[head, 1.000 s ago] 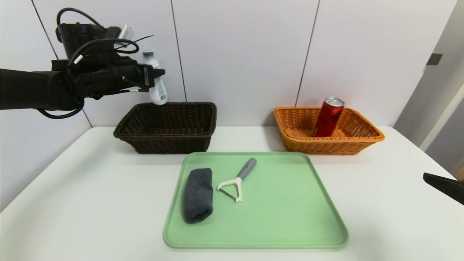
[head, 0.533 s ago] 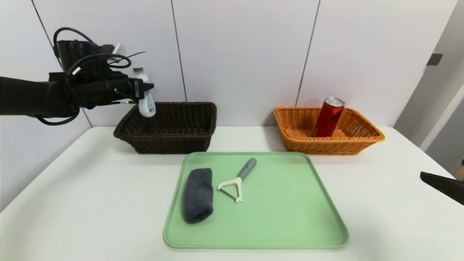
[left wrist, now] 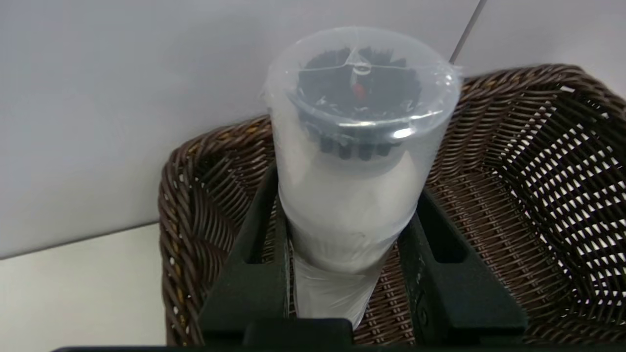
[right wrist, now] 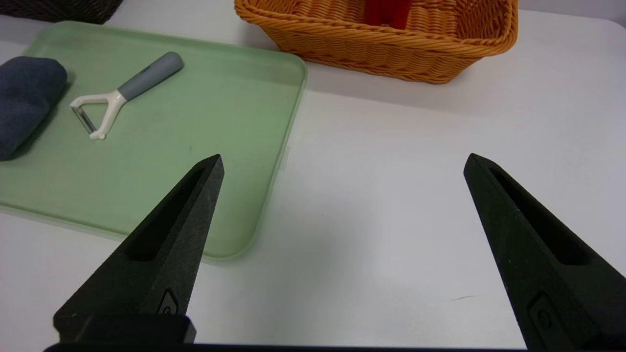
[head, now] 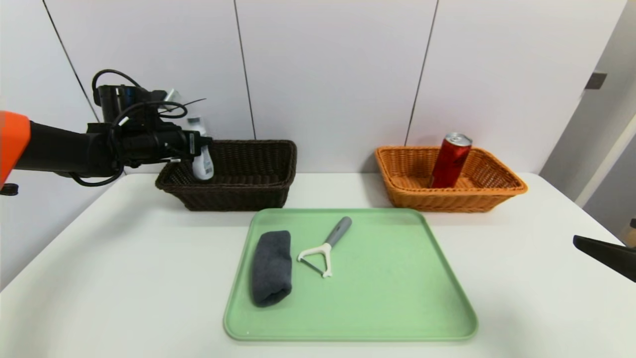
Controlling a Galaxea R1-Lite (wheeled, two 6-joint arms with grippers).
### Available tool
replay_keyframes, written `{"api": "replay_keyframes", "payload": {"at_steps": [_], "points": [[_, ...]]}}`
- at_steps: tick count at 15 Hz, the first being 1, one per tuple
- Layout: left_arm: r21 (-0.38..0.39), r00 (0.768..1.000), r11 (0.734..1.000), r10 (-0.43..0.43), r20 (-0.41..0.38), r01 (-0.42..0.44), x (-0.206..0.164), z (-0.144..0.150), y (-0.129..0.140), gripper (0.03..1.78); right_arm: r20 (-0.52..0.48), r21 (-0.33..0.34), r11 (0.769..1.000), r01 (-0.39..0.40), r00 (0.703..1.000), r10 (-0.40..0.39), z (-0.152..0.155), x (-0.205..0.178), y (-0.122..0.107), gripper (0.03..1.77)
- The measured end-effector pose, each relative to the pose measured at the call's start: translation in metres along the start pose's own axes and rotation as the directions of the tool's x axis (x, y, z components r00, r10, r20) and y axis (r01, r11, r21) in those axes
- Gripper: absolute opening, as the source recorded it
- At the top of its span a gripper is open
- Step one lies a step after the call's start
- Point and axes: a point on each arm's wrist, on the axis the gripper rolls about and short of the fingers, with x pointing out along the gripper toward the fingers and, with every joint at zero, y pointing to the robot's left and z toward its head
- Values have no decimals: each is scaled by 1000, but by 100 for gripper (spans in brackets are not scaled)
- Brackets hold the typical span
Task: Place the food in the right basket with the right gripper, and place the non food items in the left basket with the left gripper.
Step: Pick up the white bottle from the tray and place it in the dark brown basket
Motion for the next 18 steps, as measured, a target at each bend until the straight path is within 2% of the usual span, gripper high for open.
{"api": "replay_keyframes", "payload": {"at_steps": [3,14,18], "points": [[9,1000,1000,-1,28,1,5,-9,2,64,-3,0,1000,-1,1000,1,0,1,0,169],[5,999,999,-36,7,36,8,-18,1,66,3,0,1000,1,1000,-1,3,2,0,169],[0,999,999,-35,-6,35,7,-23,1,109,4,-1,1000,1,1000,-1,4,1,0,169]]}}
